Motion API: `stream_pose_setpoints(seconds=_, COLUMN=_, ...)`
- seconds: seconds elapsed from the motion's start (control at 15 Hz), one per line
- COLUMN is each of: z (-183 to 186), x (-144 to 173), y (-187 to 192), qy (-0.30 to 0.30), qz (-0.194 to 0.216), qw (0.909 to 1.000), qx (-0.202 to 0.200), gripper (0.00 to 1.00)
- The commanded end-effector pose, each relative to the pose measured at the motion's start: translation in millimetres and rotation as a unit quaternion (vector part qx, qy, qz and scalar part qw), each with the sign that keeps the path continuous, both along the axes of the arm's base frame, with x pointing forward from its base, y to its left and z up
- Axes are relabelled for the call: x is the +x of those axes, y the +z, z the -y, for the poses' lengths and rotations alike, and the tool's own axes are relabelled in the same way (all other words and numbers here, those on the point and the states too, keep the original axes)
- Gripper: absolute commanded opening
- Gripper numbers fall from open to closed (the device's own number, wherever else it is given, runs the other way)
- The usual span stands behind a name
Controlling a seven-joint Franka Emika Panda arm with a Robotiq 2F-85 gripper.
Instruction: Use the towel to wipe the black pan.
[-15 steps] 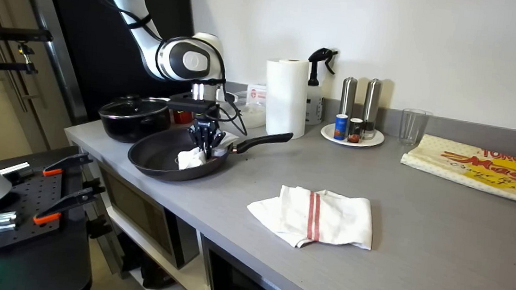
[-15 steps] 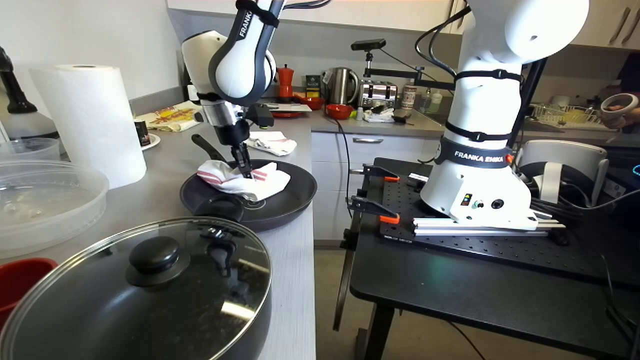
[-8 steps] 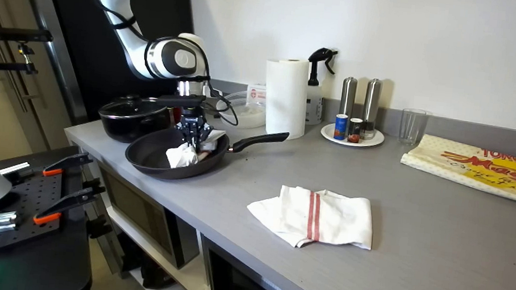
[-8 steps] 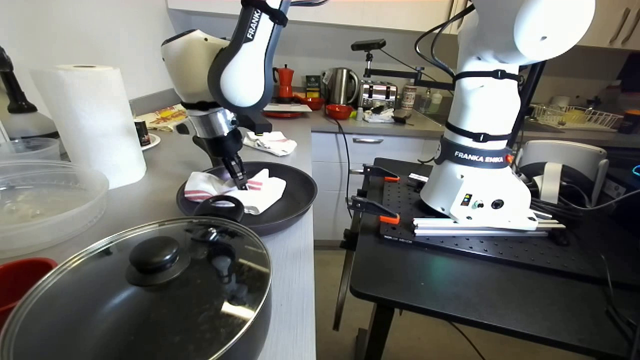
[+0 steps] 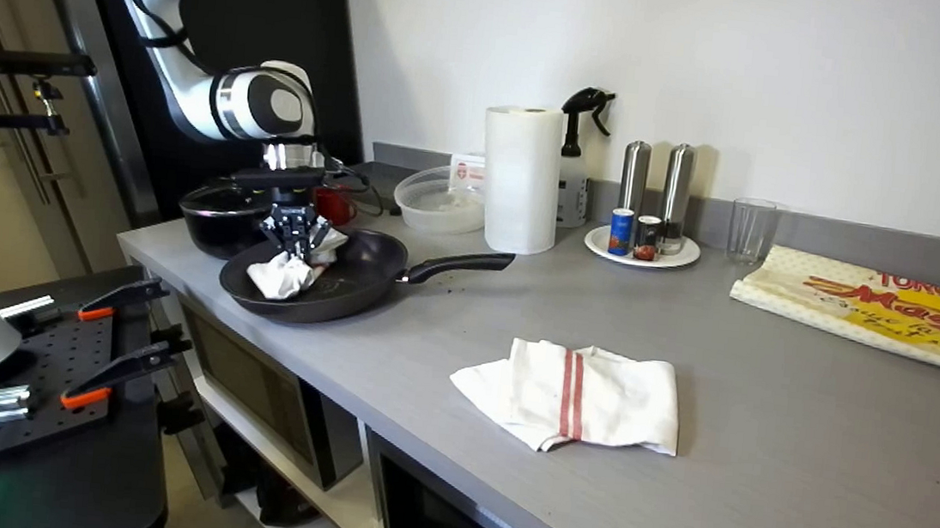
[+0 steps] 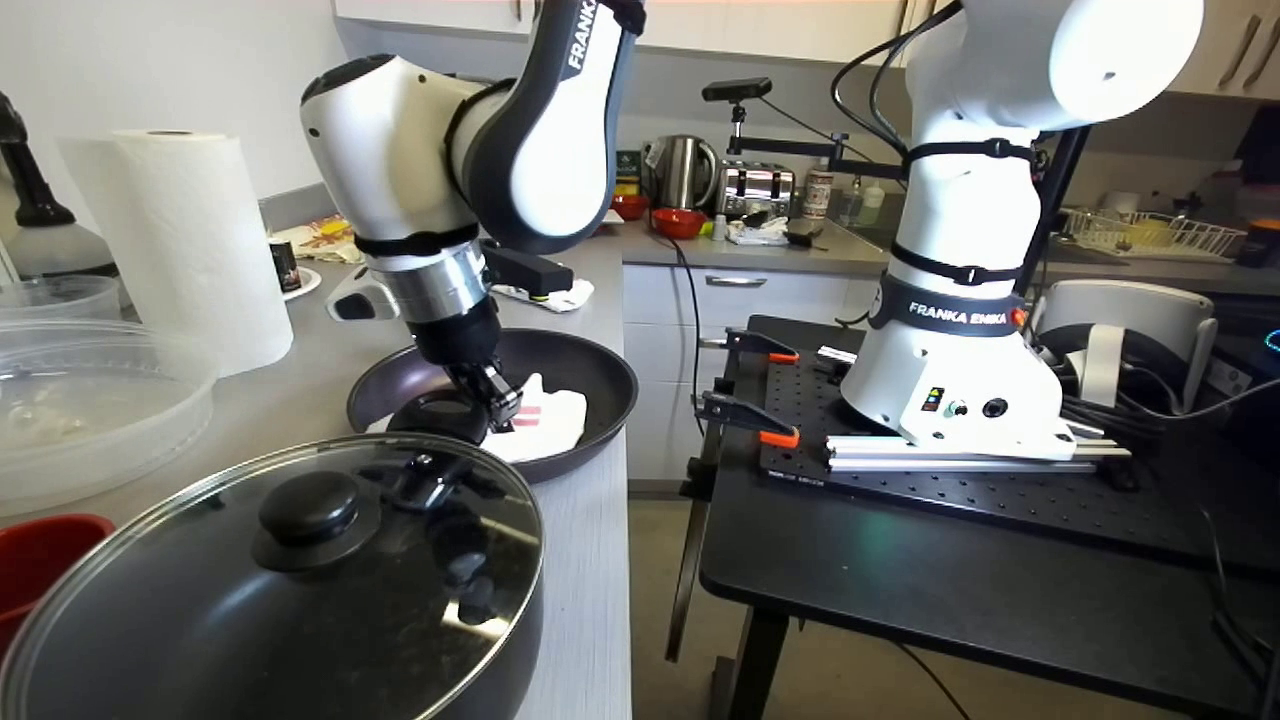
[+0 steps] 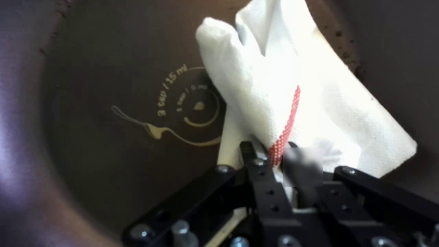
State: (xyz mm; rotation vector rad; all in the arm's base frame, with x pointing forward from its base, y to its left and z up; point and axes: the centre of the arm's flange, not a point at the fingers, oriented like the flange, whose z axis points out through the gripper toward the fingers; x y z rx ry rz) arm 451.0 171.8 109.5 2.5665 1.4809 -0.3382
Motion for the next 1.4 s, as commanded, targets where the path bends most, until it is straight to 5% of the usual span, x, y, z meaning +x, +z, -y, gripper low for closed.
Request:
stream_pose_setpoints(seconds=0.0, z=-2.0, x=-25.4, y=-9.9, qy=0.016, qz=-0.007, qw=0.9999, qx=0.003, gripper=0.03)
stream_pose_setpoints(seconds=0.47, z=85.1, x=7.0, y=-1.9, qy=-0.110, qz=0.002, qw=0.9939, qx=0.002, gripper=0.03)
stream_pose_setpoints(seconds=0.87, z=162.2, x=24.6, y=11.5, qy=-0.224, qz=0.041, qw=0.9737, qx=-0.004, gripper=0.03)
stream_pose_setpoints(seconds=1.13, z=158.5, x=25.3, y=11.1, qy=-0.234, qz=0.052, qw=0.9709, qx=-0.013, gripper=0.03)
stream_pose_setpoints(seconds=1.33, z=117.0, x=15.4, y=-5.0, qy=-0.179, qz=0.023, qw=0.9835, qx=-0.004, gripper=0.03)
